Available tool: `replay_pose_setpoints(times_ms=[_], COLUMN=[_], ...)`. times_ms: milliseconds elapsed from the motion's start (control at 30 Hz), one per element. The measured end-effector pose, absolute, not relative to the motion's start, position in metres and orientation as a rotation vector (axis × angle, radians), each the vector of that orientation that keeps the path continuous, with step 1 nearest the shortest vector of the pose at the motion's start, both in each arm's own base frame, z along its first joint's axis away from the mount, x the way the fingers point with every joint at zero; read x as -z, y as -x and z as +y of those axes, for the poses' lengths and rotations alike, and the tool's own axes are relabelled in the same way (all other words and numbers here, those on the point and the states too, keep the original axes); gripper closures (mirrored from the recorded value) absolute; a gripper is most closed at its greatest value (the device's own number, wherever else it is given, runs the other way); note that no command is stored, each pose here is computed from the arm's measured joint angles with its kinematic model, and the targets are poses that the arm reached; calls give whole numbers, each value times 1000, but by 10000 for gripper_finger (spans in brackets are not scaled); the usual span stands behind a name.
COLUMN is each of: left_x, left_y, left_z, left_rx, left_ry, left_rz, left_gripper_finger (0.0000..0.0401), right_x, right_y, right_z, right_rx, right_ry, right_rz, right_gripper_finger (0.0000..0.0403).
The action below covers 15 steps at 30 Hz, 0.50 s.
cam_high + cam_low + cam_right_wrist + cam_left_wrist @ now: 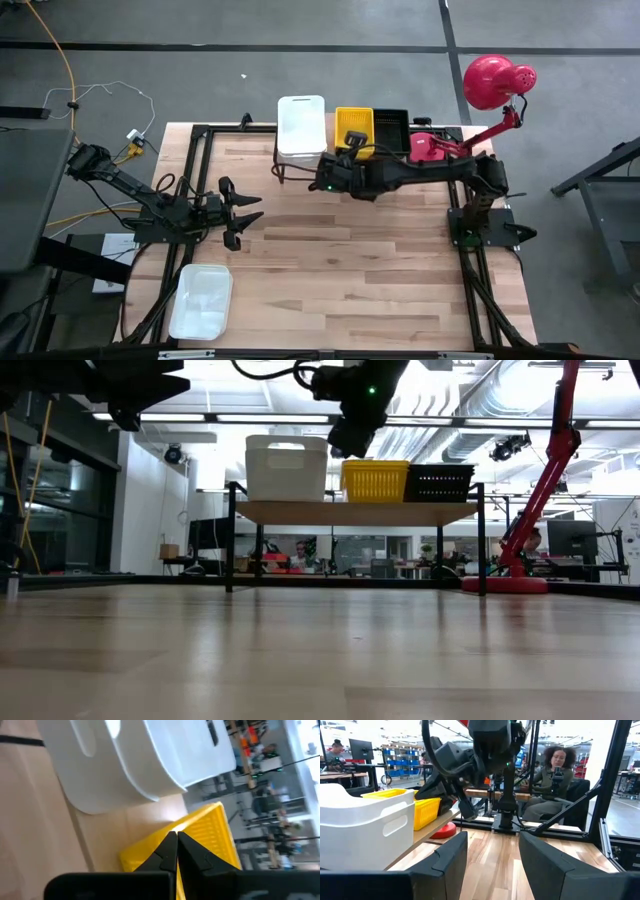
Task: Stack baskets on shelf by color
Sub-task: Stack the white bin into the other white bin on the shelf
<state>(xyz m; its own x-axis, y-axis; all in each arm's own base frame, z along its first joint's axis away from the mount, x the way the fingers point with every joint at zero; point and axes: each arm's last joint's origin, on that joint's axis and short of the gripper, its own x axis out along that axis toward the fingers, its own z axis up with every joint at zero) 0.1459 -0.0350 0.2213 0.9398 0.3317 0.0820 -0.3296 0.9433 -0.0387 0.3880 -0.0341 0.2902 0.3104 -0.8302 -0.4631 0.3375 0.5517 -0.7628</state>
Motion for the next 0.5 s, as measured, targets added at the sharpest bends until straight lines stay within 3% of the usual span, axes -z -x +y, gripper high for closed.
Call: replay_pose_setpoints(times_ms=[300, 500], left_x=[-221, -221], left_y=[-146, -146], left_z=[-35, -35], left_rx=[-337, -337], left_ry=[25, 24], left_rz=[-88, -87], left_gripper_finger=[235, 235], right_x=[-289, -293], right_y=[-387, -358], right_z=[-23, -1], right_rx=[765, 725], right_ry=[634, 563], right_rz=[993, 1102], right_gripper_finger=[403, 403])
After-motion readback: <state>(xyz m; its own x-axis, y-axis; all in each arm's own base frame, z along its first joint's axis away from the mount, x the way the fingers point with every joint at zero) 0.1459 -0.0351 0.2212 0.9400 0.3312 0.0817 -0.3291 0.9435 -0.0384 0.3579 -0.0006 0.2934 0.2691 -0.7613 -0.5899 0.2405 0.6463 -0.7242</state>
